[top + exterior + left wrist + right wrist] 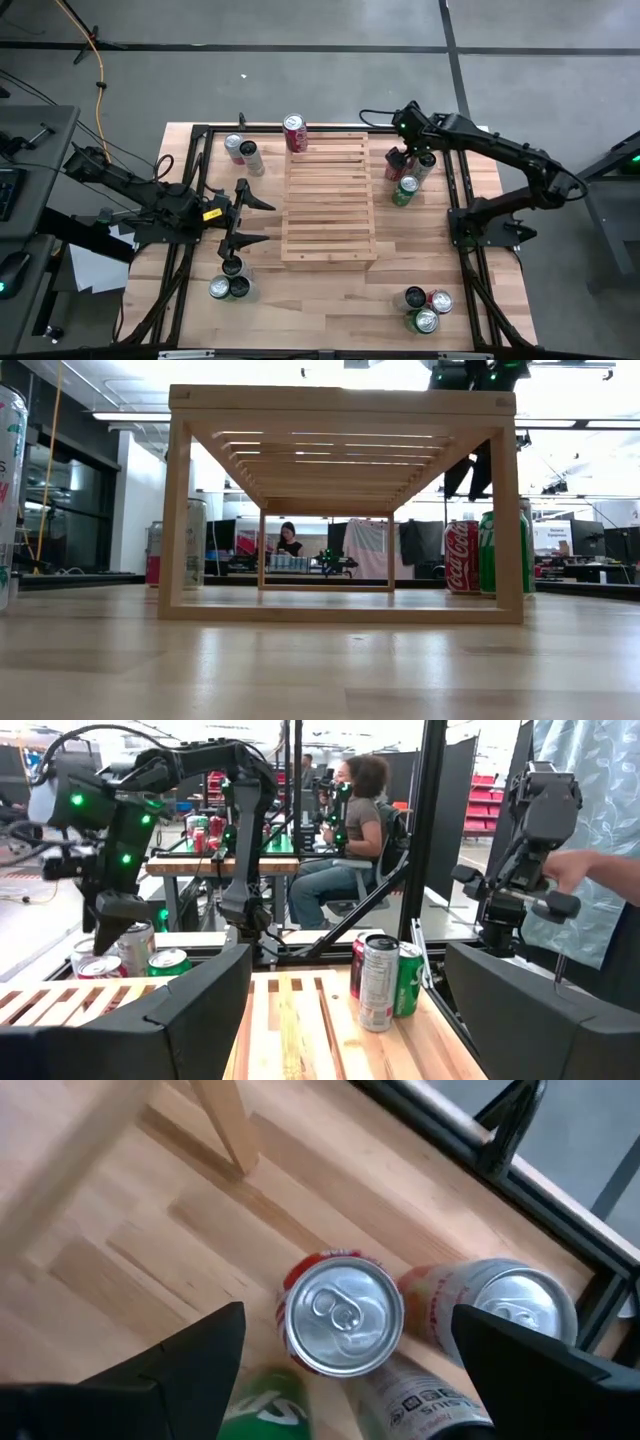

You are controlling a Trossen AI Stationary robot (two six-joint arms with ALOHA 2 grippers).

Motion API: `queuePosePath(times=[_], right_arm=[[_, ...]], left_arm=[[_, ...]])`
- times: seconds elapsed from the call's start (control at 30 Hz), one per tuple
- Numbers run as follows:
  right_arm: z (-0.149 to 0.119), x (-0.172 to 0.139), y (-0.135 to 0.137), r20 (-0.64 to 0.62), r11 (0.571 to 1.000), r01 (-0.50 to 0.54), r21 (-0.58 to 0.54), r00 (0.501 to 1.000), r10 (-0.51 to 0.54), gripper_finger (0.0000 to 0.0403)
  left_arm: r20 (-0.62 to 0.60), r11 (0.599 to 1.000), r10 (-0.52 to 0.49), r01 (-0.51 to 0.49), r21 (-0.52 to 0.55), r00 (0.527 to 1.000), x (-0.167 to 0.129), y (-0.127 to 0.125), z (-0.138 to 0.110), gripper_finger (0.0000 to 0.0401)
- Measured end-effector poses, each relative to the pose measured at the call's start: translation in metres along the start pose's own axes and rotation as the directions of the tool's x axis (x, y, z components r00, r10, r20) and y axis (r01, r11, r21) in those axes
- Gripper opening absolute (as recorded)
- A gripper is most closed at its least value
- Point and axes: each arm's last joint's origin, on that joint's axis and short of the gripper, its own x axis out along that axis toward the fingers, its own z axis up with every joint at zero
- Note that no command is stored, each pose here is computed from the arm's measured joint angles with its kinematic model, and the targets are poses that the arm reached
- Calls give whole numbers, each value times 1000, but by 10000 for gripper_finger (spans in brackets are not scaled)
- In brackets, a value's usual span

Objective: Place canned beverage on shelf
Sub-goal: Align the top right coke soda can with the other coke soda can on the shelf

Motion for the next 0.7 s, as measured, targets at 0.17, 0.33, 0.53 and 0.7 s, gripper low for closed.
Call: queuePosePath(times=[0.17, 0.33, 0.53, 0.7], right_arm=[[4, 24, 6, -82, 997, 19, -69, 996, -25, 342], [6, 41, 8, -140, 990, 64, -129, 987, -82, 342], [6, 46, 9, -153, 986, 89, -141, 982, -111, 342], [5, 46, 10, -168, 993, 63, -97, 983, -79, 342]], left_arm=[[1, 1000, 0, 0, 0, 1000, 0, 0, 0, 323], [0, 1000, 0, 0, 1, 1000, 0, 0, 0, 323], [0, 1000, 0, 0, -1, 1000, 0, 0, 0, 323], [-1, 1000, 0, 0, -8, 1000, 0, 0, 0, 323]])
